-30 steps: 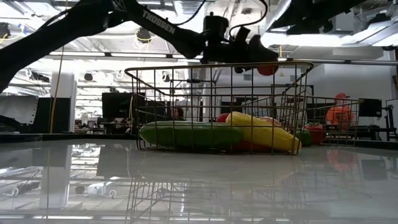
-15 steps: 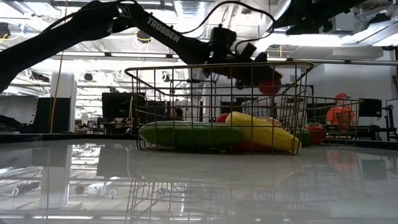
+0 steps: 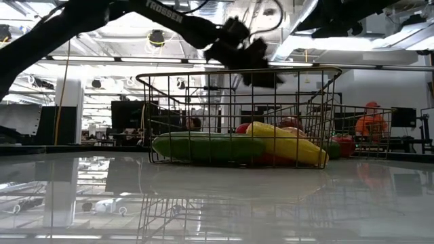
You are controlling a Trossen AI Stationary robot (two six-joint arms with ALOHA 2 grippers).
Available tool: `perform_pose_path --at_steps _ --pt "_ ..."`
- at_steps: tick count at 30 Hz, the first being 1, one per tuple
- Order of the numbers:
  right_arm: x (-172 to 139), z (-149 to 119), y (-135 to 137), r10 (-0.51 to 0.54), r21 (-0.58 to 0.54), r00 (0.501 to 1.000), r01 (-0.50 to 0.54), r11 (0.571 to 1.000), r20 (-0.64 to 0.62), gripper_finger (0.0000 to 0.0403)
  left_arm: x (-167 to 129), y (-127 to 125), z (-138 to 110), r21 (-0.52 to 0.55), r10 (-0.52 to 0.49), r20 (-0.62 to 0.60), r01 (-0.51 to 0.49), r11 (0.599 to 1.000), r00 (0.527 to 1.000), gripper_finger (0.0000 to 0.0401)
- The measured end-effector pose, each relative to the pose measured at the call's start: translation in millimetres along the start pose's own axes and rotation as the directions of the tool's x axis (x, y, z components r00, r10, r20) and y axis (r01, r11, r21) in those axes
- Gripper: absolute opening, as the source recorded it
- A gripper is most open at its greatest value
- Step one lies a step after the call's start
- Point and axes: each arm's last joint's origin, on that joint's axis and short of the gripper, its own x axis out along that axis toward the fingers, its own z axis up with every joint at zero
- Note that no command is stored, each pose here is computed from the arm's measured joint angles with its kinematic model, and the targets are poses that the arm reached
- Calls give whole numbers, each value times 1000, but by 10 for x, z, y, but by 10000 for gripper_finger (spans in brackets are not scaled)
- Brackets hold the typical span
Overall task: Sort produce into baskets
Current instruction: Put the yellow lemon into the right wire basket
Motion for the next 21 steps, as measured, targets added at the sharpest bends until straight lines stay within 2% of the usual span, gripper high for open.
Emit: perform_pose_path --at_steps 4,10,15,21 --pt "-1 1 -4 -1 1 1000 1 1000 1 388 -165 114 -269 -60 -103 -198 93 994 975 347" --pt "-1 0 -4 -1 0 1000 1 1000 0 388 -374 266 -402 -150 -175 -266 139 979 948 322" --pt "1 1 -6 -3 2 1000 3 1000 1 388 -308 249 -548 -171 -140 -331 86 981 933 308" --pt "3 2 -4 -3 5 1000 3 1000 1 388 -98 50 -796 -82 -101 -450 71 994 887 307"
